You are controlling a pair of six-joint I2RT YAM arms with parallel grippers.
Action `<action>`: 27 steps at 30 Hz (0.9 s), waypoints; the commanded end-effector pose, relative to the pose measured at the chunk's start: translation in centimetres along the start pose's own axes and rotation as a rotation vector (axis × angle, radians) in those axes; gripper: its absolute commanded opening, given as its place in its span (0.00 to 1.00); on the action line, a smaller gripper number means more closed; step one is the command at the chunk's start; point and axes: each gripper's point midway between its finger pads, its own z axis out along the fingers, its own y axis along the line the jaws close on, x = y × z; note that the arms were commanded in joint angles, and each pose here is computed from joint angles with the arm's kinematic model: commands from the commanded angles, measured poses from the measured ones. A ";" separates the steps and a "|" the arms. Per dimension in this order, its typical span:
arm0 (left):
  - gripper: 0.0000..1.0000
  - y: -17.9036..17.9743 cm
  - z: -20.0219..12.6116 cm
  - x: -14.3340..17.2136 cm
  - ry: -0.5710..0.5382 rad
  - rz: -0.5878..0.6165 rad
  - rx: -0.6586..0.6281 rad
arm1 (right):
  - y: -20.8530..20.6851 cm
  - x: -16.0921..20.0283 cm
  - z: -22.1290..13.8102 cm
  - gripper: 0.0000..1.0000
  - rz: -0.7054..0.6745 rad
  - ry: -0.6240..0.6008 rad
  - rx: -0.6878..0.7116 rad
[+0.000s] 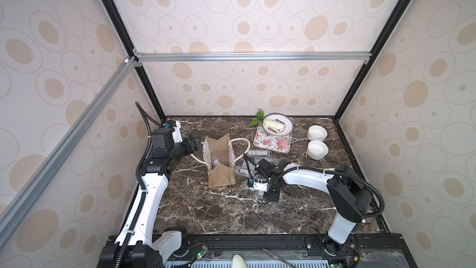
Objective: Put the compass set into the canvas bag
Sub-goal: Pick up the compass set at the center of the board, then place the compass set in the canvas bag.
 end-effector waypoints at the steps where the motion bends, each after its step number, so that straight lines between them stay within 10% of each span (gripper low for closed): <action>1: 0.72 -0.1 -0.6 -0.5 -0.029 0.009 0.000 | 0.5 0.0 -1.1 0.46 0.002 -0.030 0.001; 20: 0.74 2.3 -2.7 -2.1 -0.086 0.118 -0.181 | -2.6 -1.1 -13.1 0.43 0.369 -0.399 0.093; 27: 0.76 3.7 -2.2 -2.1 -0.127 -0.032 -0.112 | -5.7 -3.4 -19.4 0.43 0.470 -0.527 0.161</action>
